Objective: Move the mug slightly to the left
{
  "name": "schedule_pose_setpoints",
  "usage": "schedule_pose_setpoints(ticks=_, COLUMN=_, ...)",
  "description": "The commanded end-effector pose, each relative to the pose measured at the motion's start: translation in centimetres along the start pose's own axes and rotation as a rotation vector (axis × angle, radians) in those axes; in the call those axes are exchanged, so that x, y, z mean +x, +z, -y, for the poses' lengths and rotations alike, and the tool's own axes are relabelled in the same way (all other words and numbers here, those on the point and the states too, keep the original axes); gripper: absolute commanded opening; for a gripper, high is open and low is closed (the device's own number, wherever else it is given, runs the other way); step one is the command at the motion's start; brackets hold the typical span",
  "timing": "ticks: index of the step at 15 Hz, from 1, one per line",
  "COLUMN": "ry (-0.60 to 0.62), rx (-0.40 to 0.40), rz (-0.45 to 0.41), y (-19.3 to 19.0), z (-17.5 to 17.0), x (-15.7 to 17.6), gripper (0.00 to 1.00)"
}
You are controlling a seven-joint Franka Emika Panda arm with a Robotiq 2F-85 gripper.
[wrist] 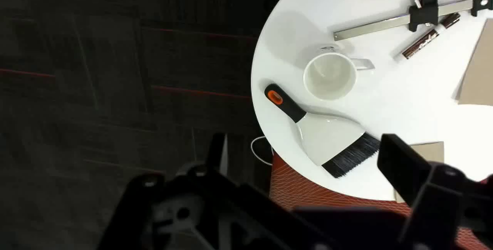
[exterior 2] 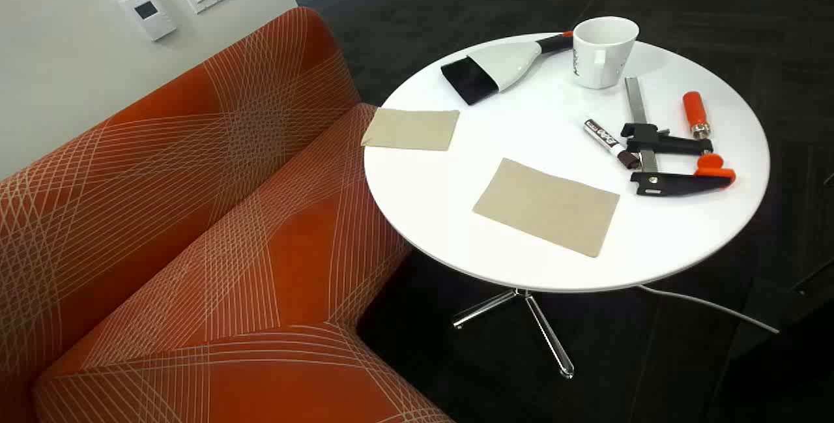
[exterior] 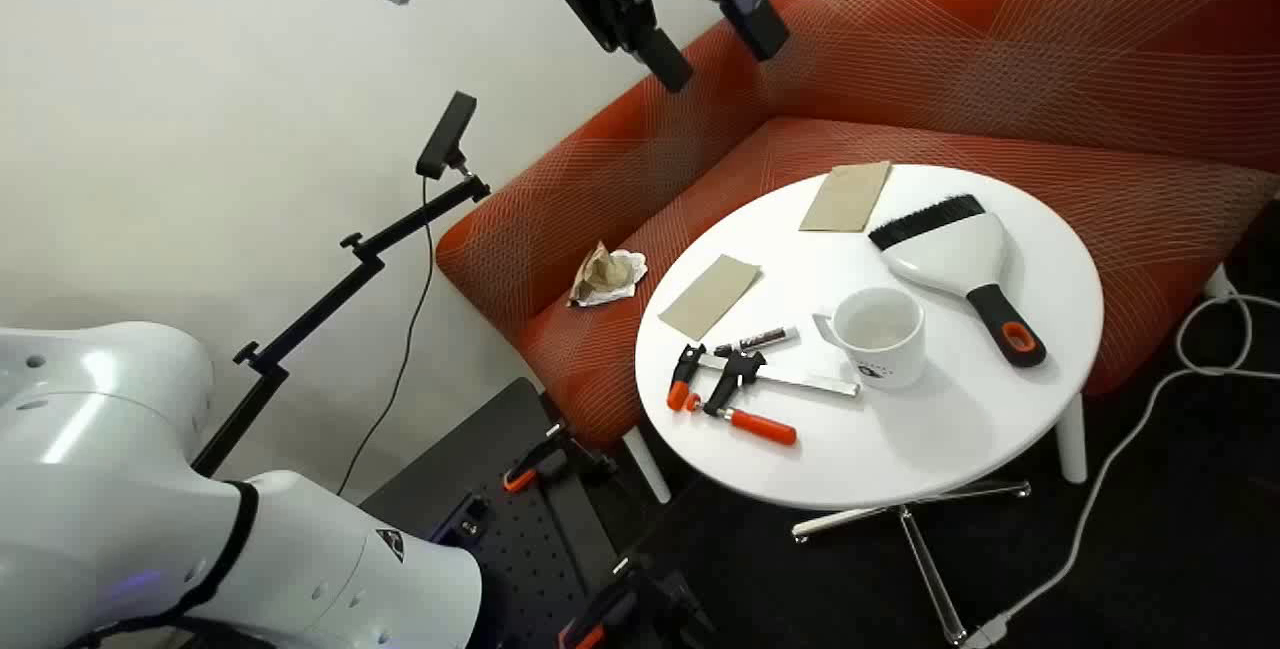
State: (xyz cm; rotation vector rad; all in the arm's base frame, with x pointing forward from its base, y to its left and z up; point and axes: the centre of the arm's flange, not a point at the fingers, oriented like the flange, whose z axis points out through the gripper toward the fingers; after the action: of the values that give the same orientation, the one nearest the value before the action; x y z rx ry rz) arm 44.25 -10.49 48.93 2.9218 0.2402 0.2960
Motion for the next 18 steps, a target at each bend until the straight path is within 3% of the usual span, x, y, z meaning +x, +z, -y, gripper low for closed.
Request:
schedule_pose_setpoints(ticks=1, ry=0.0, rx=0.0, rz=0.0, y=0.0, z=0.0, x=0.0, gripper=1.0)
schedule_pose_setpoints(ticks=15, ry=0.0, rx=0.0, rz=0.0, y=0.0, z=0.0, x=0.0, gripper=1.0)
schedule_pose_setpoints(ticks=18, ry=0.001, rx=0.02, rz=0.026, y=1.0, z=2.1, x=1.1, gripper=1.0)
